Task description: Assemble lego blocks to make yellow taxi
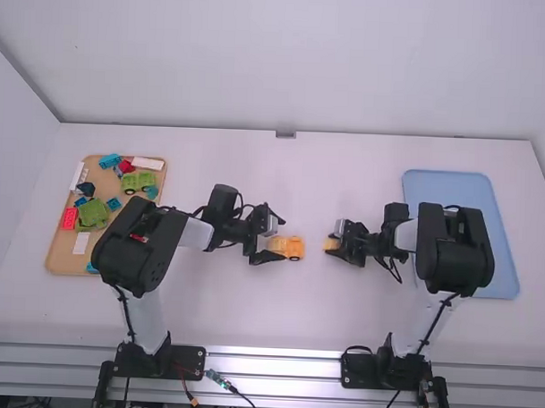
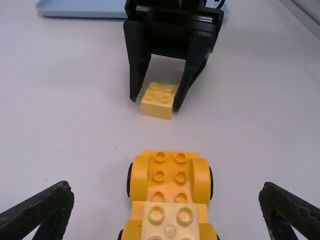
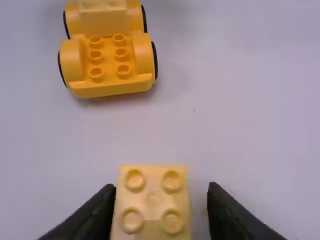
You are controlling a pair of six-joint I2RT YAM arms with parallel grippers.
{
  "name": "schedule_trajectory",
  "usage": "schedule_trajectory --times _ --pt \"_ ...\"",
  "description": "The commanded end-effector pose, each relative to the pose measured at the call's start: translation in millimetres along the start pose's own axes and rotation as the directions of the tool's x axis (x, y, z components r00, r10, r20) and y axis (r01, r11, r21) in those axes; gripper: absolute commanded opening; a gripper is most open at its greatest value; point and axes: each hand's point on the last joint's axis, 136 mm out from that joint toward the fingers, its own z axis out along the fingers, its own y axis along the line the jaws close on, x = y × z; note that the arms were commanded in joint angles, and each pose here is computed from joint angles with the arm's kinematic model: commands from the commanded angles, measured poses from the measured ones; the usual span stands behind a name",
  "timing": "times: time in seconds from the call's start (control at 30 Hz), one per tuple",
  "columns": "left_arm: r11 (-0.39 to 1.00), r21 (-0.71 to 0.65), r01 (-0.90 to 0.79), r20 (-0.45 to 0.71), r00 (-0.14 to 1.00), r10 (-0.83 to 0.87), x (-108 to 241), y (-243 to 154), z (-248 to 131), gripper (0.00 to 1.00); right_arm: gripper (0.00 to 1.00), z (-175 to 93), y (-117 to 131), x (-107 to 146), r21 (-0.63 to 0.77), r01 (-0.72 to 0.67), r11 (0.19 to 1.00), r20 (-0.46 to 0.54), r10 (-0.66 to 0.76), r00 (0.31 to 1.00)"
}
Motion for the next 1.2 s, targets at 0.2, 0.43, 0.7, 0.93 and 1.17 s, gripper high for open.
schedule_trajectory --times 0.2,0.43,0.7,0.93,1.17 --pt "0.999 0.03 0.03 0.003 1.0 -0.03 3 -9 1 0.99 0.28 2 7 4 -0.016 -0.033 0.999 0.003 0.033 0.999" --pt "0.999 0.037 -0.011 -0.053 0.998 0.013 17 -14 1 0.99 0.25 2 8 -1 -0.02 -0.027 0.999 0.033 0.028 0.999" --pt "0.997 0.059 -0.042 -0.055 0.997 0.046 19 -20 9 0.99 0.25 8 11 -5 -0.04 -0.008 0.999 0.037 0.01 0.999" --pt "0.999 0.035 -0.004 -0.069 0.998 0.007 26 -16 19 0.99 0.25 15 11 -13 -0.071 0.009 0.997 0.029 -0.007 1.0" --pt "1.0 0.028 0.012 -0.049 0.999 -0.011 43 -12 29 0.99 0.25 16 11 -15 -0.073 0.016 0.997 0.041 -0.013 0.999"
